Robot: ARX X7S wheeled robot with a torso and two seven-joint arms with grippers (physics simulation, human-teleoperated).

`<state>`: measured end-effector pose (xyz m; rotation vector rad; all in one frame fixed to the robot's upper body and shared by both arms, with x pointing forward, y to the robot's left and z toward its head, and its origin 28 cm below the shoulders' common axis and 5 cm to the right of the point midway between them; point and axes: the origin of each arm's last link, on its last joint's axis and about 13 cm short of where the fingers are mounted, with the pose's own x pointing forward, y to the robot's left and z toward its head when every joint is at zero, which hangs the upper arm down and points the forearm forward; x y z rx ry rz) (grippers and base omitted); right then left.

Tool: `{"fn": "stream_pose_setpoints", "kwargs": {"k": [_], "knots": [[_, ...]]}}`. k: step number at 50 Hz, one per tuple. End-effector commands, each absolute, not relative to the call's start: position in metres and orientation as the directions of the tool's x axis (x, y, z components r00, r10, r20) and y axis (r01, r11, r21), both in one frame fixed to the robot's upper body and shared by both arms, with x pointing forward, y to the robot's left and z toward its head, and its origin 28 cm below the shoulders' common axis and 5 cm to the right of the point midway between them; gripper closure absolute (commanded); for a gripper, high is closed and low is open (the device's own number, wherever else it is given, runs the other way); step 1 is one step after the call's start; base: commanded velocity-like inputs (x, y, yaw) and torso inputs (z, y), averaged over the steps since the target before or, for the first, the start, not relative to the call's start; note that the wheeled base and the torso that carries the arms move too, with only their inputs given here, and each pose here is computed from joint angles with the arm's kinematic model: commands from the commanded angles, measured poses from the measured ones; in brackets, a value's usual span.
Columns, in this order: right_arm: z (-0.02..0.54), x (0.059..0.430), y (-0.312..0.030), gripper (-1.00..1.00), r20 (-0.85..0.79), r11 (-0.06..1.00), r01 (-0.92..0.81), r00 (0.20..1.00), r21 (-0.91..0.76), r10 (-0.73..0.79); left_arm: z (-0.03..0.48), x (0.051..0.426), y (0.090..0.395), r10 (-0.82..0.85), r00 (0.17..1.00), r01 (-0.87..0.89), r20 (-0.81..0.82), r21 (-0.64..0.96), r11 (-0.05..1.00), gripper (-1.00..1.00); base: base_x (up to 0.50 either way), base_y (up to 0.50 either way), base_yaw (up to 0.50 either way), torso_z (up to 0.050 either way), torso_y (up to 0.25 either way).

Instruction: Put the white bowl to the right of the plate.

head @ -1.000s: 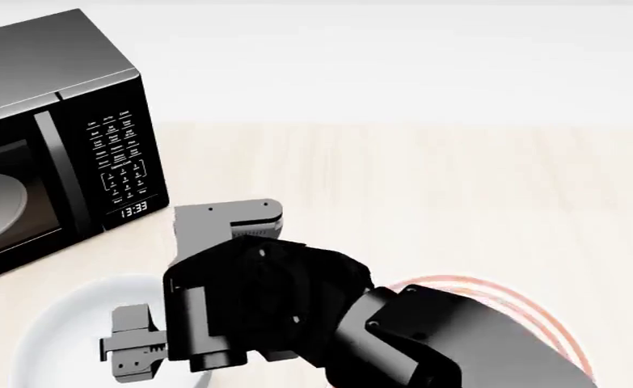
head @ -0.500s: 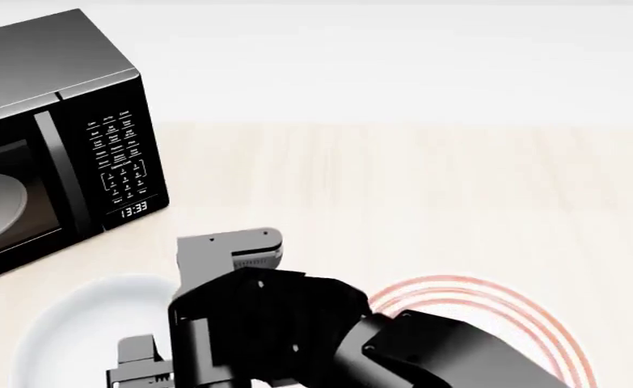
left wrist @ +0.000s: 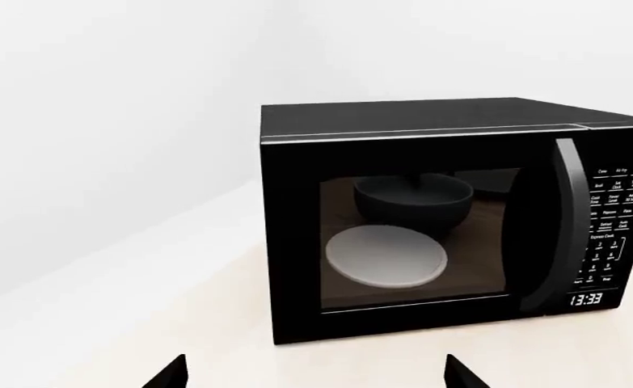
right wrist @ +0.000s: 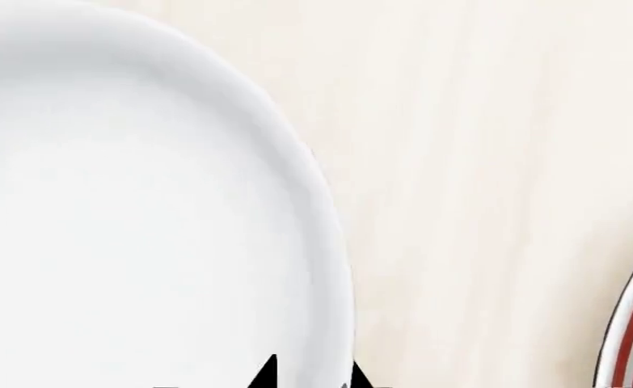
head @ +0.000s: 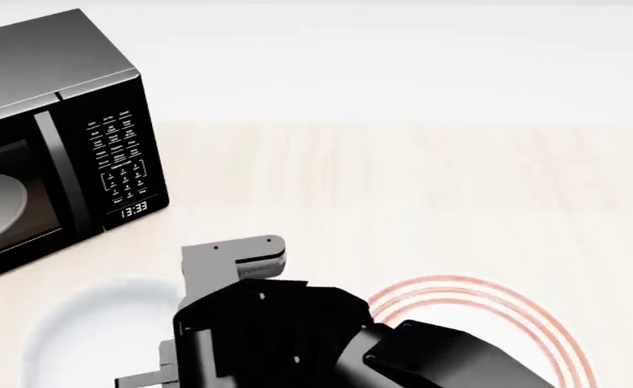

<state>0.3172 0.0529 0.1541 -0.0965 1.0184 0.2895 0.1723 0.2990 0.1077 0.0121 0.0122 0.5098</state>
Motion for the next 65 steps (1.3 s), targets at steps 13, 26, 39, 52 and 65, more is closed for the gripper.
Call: {"fn": "stream_pose_setpoints", "kwargs": {"k": [13, 26, 39, 52, 65], "knots": [[0.159, 0.313, 0.058, 1.0, -0.845, 0.955, -0.292, 0.5, 0.04, 0.189, 0.108, 0.171, 0.299, 0.488, 0.873, -0.488, -0.006, 0.013, 0.873, -1.0, 0.0, 0.0, 0.0, 0.0, 0.0], [0.229, 0.28, 0.046, 1.0, -0.764, 0.961, -0.266, 0.604, 0.073, 0.225, 0.107, 0.173, 0.299, 0.491, 0.871, -0.491, -0.012, 0.013, 0.871, -1.0, 0.0, 0.0, 0.0, 0.0, 0.0], [0.264, 0.269, 0.026, 1.0, -0.723, 0.966, -0.228, 0.647, 0.12, 0.243, 0.107, 0.175, 0.299, 0.495, 0.869, -0.495, -0.016, 0.018, 0.869, -1.0, 0.0, 0.0, 0.0, 0.0, 0.0], [0.298, 0.279, -0.002, 1.0, -0.684, 0.978, -0.15, 0.698, 0.147, 0.21, 0.106, 0.175, 0.299, 0.497, 0.868, -0.497, -0.018, 0.018, 0.868, -1.0, 0.0, 0.0, 0.0, 0.0, 0.0], [0.319, 0.298, -0.041, 1.0, -0.657, 0.982, -0.025, 0.739, 0.189, 0.145, 0.106, 0.177, 0.298, 0.498, 0.867, -0.497, -0.021, 0.025, 0.867, -1.0, 0.0, 0.0, 0.0, 0.0, 0.001]]}}
